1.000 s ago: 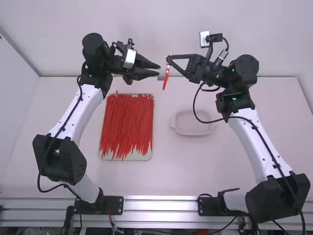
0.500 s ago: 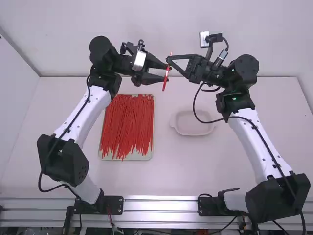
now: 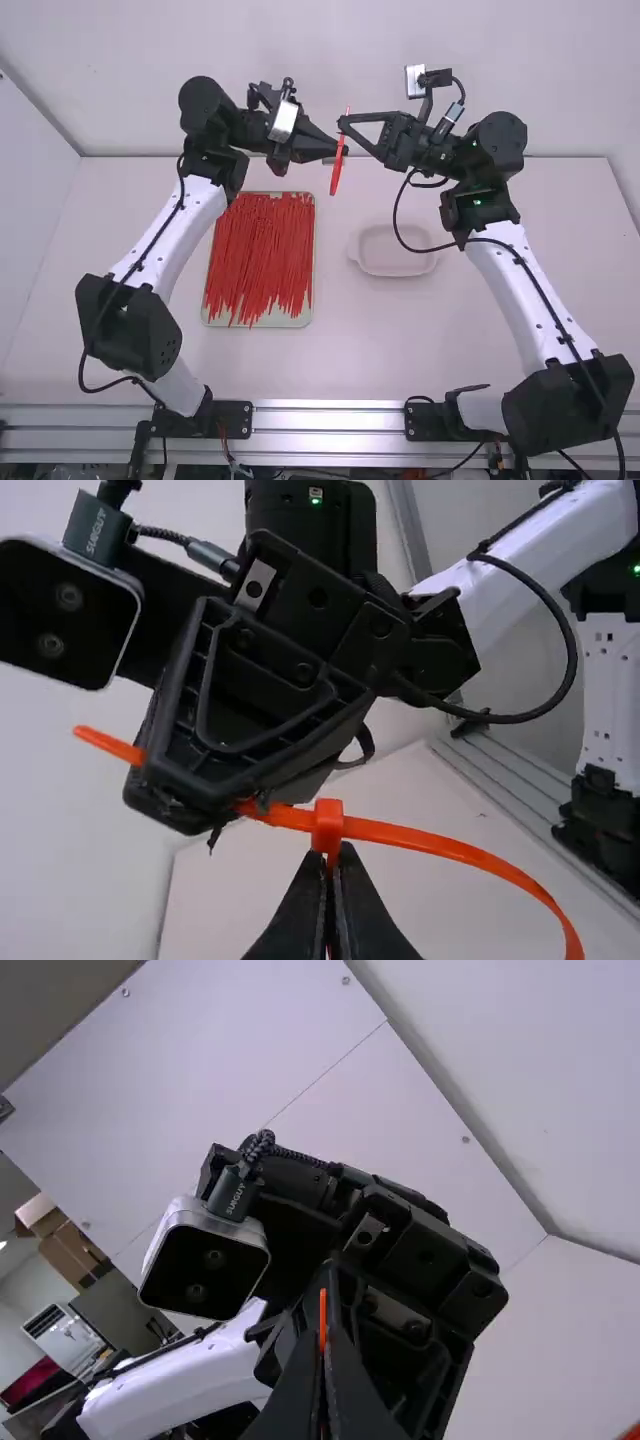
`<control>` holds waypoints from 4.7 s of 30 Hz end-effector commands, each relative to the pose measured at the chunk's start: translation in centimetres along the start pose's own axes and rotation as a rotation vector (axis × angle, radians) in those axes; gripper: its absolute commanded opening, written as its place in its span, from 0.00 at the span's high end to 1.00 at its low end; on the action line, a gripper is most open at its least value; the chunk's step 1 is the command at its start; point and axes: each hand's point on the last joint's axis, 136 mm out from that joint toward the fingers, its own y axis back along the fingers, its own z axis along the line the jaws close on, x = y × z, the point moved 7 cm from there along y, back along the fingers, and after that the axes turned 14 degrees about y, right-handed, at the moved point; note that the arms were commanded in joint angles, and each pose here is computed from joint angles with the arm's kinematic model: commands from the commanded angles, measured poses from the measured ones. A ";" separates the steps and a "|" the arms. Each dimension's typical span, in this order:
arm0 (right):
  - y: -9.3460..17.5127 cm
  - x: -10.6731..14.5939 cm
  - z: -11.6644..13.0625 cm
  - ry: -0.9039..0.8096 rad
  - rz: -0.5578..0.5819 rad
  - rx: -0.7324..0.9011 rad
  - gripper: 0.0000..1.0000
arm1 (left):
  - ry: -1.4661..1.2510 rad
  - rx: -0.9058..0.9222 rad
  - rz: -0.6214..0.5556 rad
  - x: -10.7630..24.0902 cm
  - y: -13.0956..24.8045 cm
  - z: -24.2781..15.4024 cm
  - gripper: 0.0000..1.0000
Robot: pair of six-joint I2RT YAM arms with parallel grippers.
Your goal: Fasten the cable tie
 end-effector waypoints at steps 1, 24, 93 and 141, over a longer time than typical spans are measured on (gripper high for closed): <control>0.1 -1.1 1.4 0.053 -0.021 -0.024 1.00 | 0.010 0.017 0.000 0.3 -0.5 -0.2 0.98; 0.6 -1.9 1.8 0.070 -0.055 -0.030 1.00 | 0.307 0.014 0.005 8.7 -0.3 -0.8 0.98; -0.2 4.1 -1.1 0.066 0.186 0.037 1.00 | 0.363 -0.085 -0.062 5.8 1.1 -1.5 0.98; 13.7 14.6 -11.8 -0.072 0.609 1.000 1.00 | 0.891 -0.666 0.141 19.0 7.6 1.0 0.01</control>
